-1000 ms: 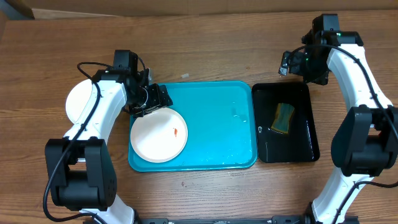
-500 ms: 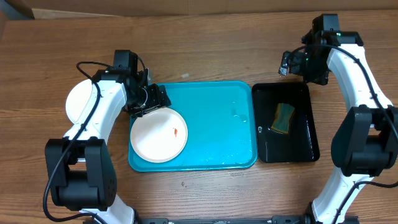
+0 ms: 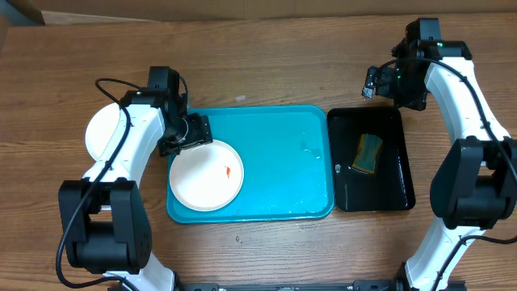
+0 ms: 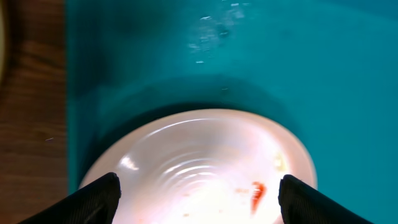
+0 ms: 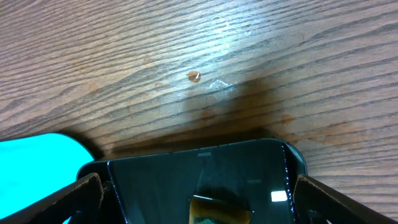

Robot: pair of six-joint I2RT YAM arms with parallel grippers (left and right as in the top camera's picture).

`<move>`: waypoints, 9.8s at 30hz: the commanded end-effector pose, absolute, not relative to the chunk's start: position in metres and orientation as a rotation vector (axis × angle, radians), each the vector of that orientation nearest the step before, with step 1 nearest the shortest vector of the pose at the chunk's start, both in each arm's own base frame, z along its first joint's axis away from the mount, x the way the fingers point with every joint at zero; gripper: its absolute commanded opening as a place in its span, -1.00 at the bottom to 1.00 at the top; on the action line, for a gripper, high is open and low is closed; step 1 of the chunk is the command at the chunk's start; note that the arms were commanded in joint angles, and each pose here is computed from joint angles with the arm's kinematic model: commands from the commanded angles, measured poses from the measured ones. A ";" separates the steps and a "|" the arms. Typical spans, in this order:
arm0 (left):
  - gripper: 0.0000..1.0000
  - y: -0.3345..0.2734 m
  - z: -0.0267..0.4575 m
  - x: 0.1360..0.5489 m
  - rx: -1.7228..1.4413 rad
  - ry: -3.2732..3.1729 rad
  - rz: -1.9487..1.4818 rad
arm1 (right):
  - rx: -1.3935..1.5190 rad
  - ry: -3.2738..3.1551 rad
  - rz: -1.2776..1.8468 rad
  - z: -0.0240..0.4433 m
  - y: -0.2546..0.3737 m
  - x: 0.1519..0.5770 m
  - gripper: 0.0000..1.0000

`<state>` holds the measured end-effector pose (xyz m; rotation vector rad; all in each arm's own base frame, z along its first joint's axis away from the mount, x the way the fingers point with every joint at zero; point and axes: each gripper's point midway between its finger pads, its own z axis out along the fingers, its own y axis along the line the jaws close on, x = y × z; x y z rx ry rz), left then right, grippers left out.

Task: Clean dirty plates on tray and stack at the side
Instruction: 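Move the left gripper back to the remaining white plate's rim, then grip the white plate rim and slide it right on the tray, then grasp the sponge in the black tray with the right gripper, then scrub the white plate with the sponge while left gripper holds it, then drop the sponge back into the black tray with the right gripper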

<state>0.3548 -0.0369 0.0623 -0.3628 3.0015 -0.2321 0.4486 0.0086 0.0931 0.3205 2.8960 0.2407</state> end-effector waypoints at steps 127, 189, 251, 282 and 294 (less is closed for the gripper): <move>0.22 -0.046 0.033 0.320 -0.254 3.009 -0.192 | 0.617 3.067 -0.192 0.022 0.026 0.339 0.02; -0.81 -0.072 0.012 0.325 -0.208 3.025 -0.196 | 0.005 3.168 -0.184 0.037 0.027 0.340 -0.92; -0.91 -0.073 0.012 0.322 -0.209 3.040 -0.198 | -0.629 2.787 -0.051 0.032 0.286 0.351 -0.92; -0.92 -0.072 0.011 0.319 -0.211 3.051 -0.194 | -0.730 2.967 0.664 0.009 0.351 0.302 -0.92; -0.83 -0.072 0.011 0.319 -0.210 3.050 -0.193 | -0.620 2.822 1.108 0.111 0.340 0.362 -0.92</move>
